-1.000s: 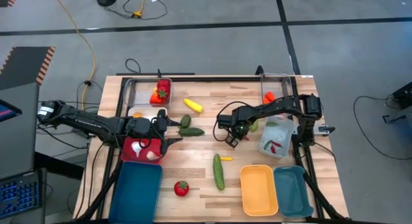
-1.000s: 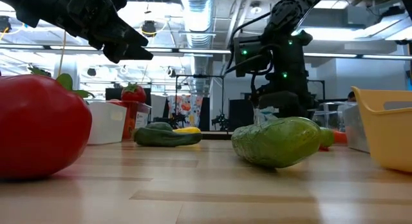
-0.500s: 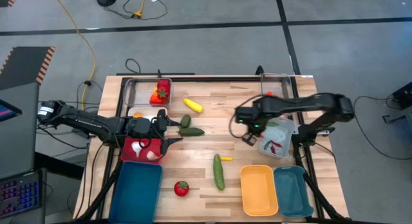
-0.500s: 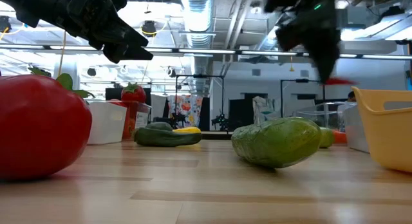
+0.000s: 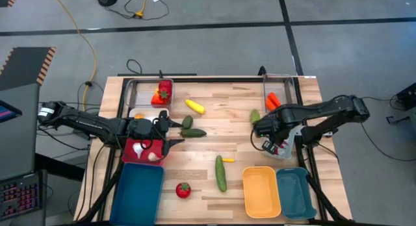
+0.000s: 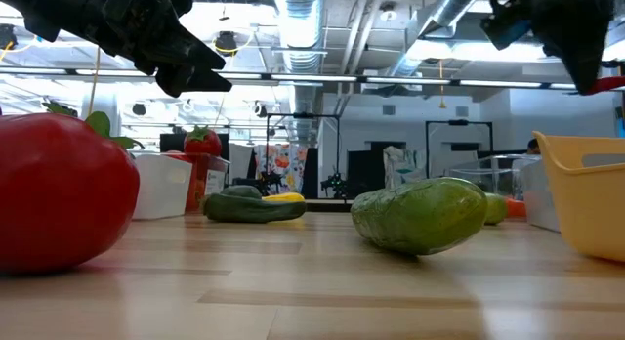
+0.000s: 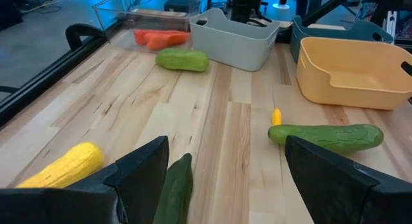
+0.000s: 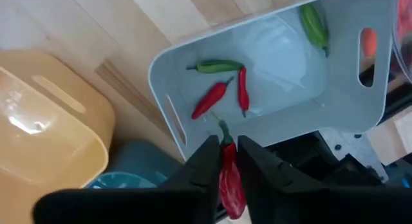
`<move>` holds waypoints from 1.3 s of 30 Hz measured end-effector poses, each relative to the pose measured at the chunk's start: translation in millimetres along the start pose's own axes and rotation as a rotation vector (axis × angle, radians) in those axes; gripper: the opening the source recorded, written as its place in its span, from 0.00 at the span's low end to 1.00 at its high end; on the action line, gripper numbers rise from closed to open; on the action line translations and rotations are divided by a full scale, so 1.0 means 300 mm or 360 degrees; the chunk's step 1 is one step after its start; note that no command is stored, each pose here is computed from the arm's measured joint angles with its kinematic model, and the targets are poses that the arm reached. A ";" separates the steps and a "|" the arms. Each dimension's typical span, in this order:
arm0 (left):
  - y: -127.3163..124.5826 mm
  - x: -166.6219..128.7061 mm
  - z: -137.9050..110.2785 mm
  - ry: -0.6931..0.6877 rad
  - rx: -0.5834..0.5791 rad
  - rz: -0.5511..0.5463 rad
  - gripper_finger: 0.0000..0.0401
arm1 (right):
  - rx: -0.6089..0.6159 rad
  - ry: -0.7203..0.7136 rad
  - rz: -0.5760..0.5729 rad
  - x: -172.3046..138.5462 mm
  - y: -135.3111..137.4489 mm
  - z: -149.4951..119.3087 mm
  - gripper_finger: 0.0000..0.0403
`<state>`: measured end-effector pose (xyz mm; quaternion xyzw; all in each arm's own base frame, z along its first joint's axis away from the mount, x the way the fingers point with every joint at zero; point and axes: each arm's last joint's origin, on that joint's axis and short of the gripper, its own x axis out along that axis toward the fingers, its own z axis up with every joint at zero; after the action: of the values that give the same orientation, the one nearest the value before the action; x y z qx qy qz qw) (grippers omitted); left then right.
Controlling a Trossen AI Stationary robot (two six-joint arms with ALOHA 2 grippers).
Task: Sort produce into baskets
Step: Put the red chili into the gray bin, then put the small yellow corn into the right blue bin
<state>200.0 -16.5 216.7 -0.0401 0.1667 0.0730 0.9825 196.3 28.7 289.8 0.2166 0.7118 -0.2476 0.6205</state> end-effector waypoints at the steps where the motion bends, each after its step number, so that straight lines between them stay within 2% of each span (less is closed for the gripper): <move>1: 0.000 0.000 0.000 0.0000 0.0000 0.0000 0.74 | -0.0010 0.0005 -0.0008 0.001 0.004 -0.003 0.22; 9: 0.000 0.000 0.001 -0.0005 -0.0005 -0.0001 0.74 | -0.0046 0.0006 -0.0018 0.011 0.026 -0.002 0.44; 14: 0.000 0.000 0.001 -0.0005 -0.0005 0.0000 0.74 | -0.0048 -0.0044 0.0037 0.010 0.035 0.007 0.51; 21: 0.000 0.000 0.001 -0.0005 -0.0005 0.0000 0.74 | -0.0291 -0.0292 0.0278 -0.001 0.086 0.054 0.51; 25: 0.000 0.000 0.001 -0.0005 -0.0005 0.0001 0.74 | -0.0501 -0.0581 0.0465 -0.025 0.134 0.097 0.50; 29: 0.000 0.000 0.001 -0.0005 -0.0005 0.0002 0.74 | -0.0658 -0.0824 0.0551 -0.032 0.190 0.150 0.49; 32: 0.000 0.000 0.001 -0.0003 -0.0004 0.0002 0.74 | -0.0771 -0.0827 0.0513 0.011 0.239 0.192 0.49; 39: 0.000 0.000 0.000 -0.0001 -0.0003 0.0003 0.74 | -0.0911 -0.0589 0.0336 0.186 0.338 0.266 0.47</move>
<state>200.0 -16.4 216.7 -0.0409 0.1662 0.0741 0.9824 313.2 58.6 217.6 0.0577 0.6016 -0.0077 0.7967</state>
